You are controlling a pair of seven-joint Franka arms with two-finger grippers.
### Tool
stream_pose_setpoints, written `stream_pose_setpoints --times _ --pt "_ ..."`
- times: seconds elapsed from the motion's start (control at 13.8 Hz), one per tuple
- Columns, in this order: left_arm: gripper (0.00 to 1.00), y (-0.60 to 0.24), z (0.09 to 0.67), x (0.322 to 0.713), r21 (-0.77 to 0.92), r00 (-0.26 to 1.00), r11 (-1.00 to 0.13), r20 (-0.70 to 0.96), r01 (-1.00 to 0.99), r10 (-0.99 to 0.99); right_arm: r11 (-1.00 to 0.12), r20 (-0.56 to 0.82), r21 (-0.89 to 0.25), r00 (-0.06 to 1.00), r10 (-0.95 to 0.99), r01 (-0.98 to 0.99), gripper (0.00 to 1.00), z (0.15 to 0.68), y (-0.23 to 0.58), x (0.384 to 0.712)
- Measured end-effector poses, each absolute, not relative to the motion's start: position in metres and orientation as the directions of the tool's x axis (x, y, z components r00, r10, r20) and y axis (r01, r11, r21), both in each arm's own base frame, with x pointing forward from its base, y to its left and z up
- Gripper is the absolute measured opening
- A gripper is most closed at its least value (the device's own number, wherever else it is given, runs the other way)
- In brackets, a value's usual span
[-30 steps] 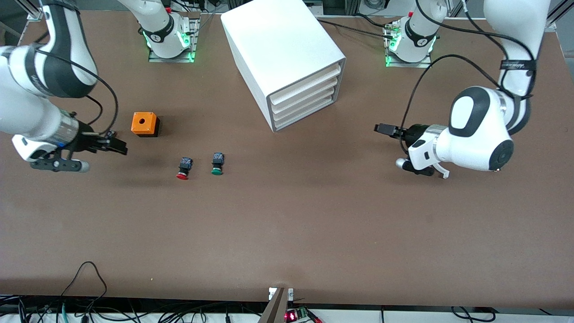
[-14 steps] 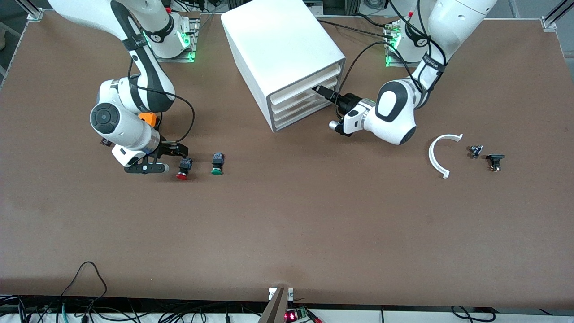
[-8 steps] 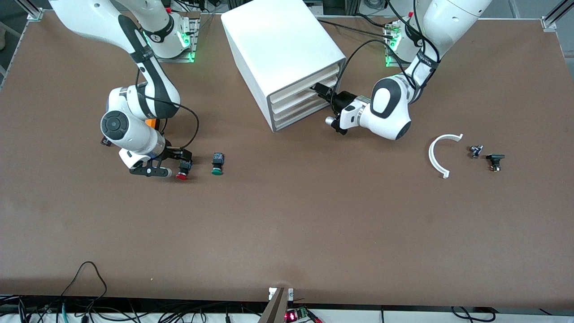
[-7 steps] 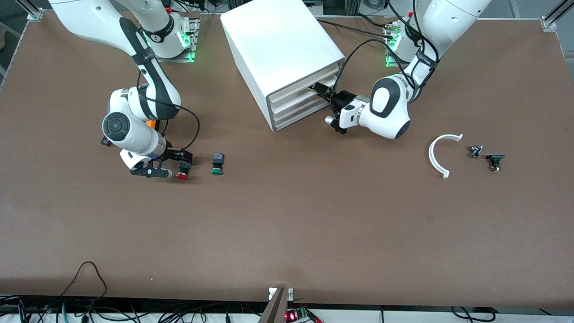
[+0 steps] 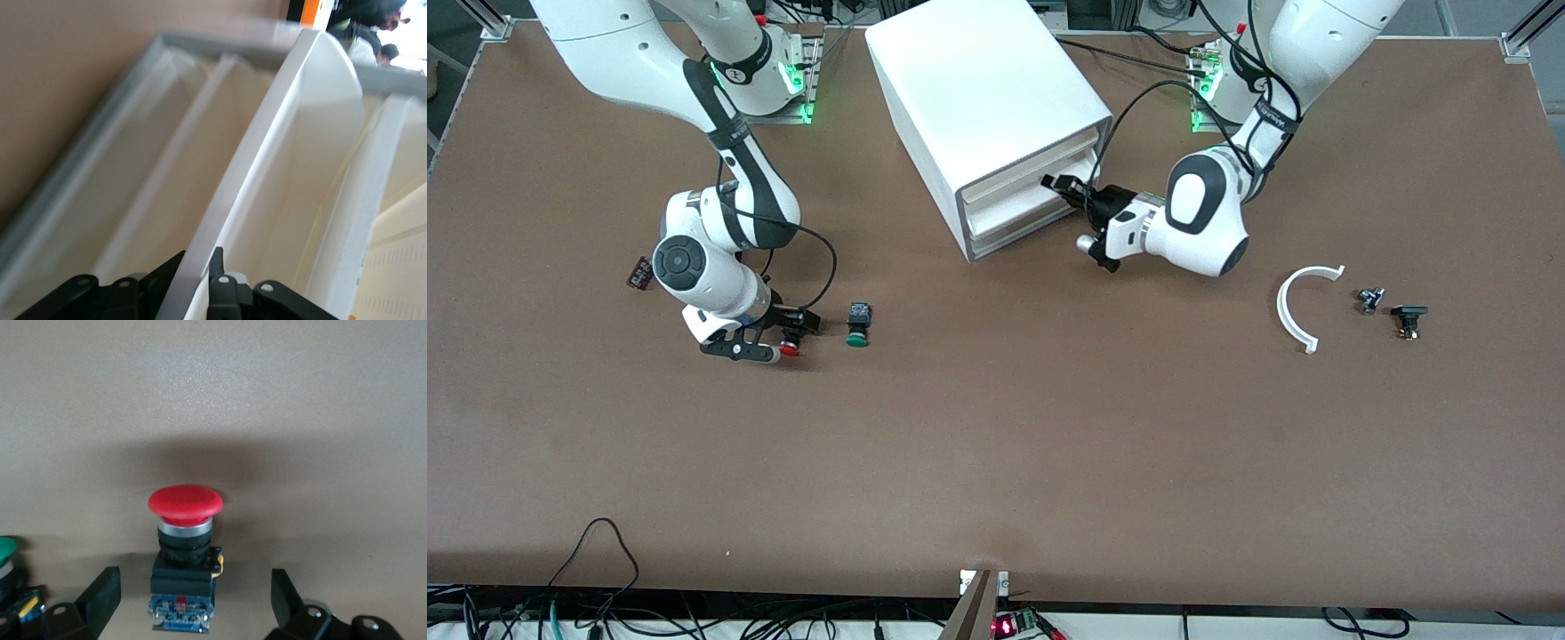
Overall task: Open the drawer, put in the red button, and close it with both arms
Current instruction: 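Pull the drawer open with the left gripper while the right gripper grasps the red button, then release the drawer with the left gripper while the right gripper lifts the button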
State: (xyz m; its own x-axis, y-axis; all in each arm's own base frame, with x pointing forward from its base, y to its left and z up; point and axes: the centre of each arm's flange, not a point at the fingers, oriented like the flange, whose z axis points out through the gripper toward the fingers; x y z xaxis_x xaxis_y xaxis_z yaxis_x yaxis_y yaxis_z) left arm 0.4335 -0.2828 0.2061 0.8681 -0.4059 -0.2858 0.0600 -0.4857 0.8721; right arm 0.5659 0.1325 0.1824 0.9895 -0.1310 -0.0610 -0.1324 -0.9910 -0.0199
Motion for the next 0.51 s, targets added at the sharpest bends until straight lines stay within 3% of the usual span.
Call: stream_pose_setpoints --times 0.15,0.44,0.51 --pt "0.16 -0.254 0.212 0.458 0.870 0.907 -0.492 -0.235 0.035 -0.351 -0.991 -0.065 -0.018 0.989 -0.131 -0.132 0.96 0.179 0.133 0.565" --pt "0.15 -0.213 0.220 0.492 0.864 0.945 -0.504 -0.180 0.019 -0.272 -0.993 -0.059 -0.025 0.992 -0.115 -0.116 0.52 0.182 0.143 0.569" --pt "0.15 -0.208 0.221 0.497 0.862 0.950 -0.507 -0.173 0.018 -0.260 -0.994 -0.059 -0.027 0.992 -0.109 -0.110 0.52 0.184 0.147 0.569"
